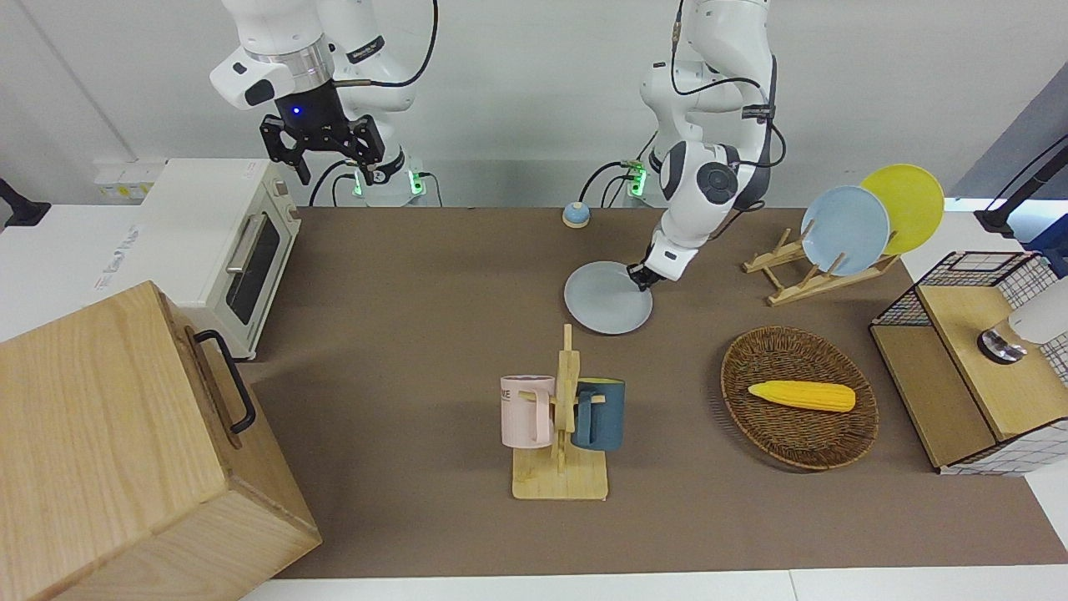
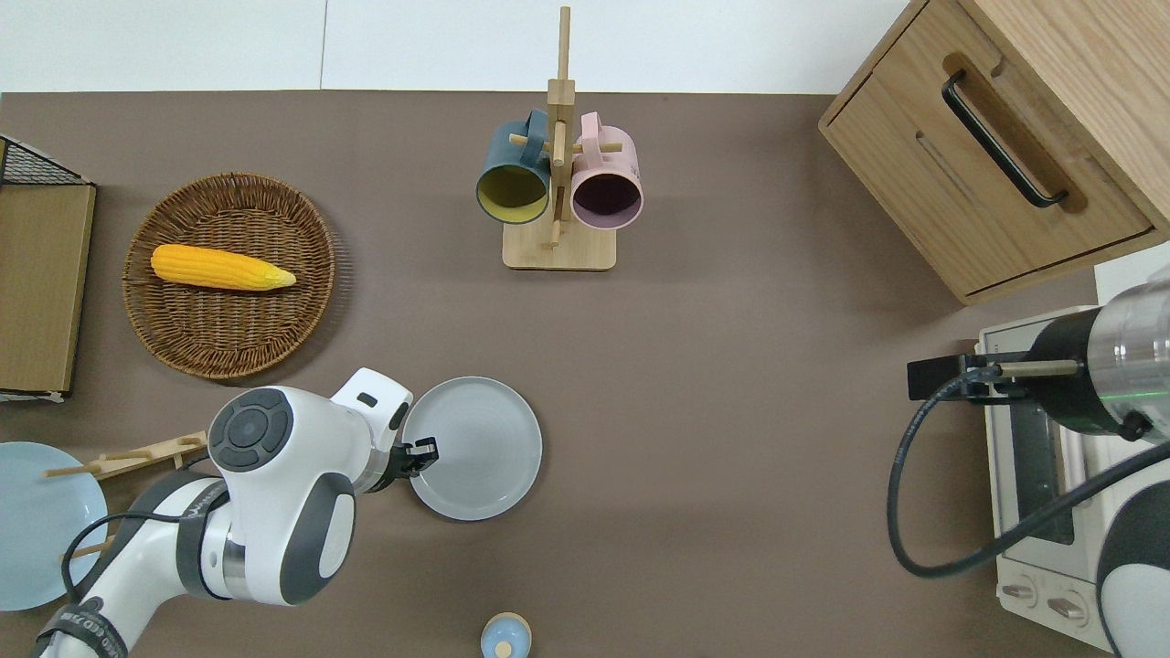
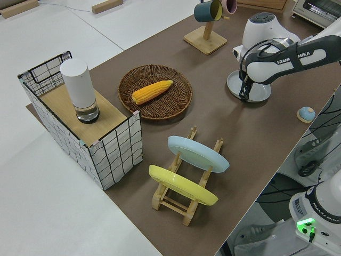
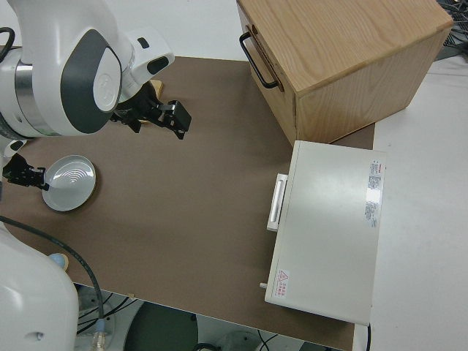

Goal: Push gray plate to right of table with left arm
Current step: 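Push the gray plate with the left gripper toward the toaster oven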

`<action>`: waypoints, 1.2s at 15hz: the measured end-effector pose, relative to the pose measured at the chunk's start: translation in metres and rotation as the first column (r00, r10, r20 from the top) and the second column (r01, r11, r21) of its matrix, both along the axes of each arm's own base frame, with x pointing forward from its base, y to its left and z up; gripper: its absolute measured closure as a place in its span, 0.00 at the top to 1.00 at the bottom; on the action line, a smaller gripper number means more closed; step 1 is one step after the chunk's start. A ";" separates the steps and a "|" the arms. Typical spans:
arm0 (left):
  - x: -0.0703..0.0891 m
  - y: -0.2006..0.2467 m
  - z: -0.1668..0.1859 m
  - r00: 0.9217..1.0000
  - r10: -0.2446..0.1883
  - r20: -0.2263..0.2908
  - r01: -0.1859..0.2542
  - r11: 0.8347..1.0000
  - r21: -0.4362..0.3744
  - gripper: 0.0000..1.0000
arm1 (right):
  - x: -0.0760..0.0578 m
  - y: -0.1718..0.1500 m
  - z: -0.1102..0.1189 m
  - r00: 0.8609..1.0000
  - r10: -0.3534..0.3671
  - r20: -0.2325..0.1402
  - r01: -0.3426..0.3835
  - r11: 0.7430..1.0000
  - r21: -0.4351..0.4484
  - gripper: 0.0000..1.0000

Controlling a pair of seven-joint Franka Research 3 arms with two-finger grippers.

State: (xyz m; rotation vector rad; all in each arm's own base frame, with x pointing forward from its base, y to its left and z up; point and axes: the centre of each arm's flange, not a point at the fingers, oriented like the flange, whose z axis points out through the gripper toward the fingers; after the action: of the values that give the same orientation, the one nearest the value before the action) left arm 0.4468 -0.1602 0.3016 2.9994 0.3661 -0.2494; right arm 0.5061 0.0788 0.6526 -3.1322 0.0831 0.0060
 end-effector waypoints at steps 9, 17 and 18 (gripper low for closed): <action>-0.031 -0.090 -0.005 0.997 0.082 0.012 -0.081 0.995 -0.058 0.04 | 0.000 0.000 0.000 1.000 0.000 0.000 0.000 1.000 0.000 1.00; -0.052 -0.145 -0.007 0.987 0.161 0.025 -0.157 0.981 -0.112 0.04 | 0.000 0.000 0.000 1.000 0.000 0.000 0.000 1.000 0.000 1.00; -0.054 -0.154 -0.007 0.985 0.170 0.025 -0.166 0.979 -0.119 0.04 | 0.000 0.000 0.000 1.000 0.000 0.000 0.000 1.000 0.000 1.00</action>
State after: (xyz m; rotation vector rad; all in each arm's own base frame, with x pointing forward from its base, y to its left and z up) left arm 0.3923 -0.3145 0.2948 2.8342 0.5770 -0.1949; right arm 0.5061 0.0788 0.6526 -3.1322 0.0831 0.0060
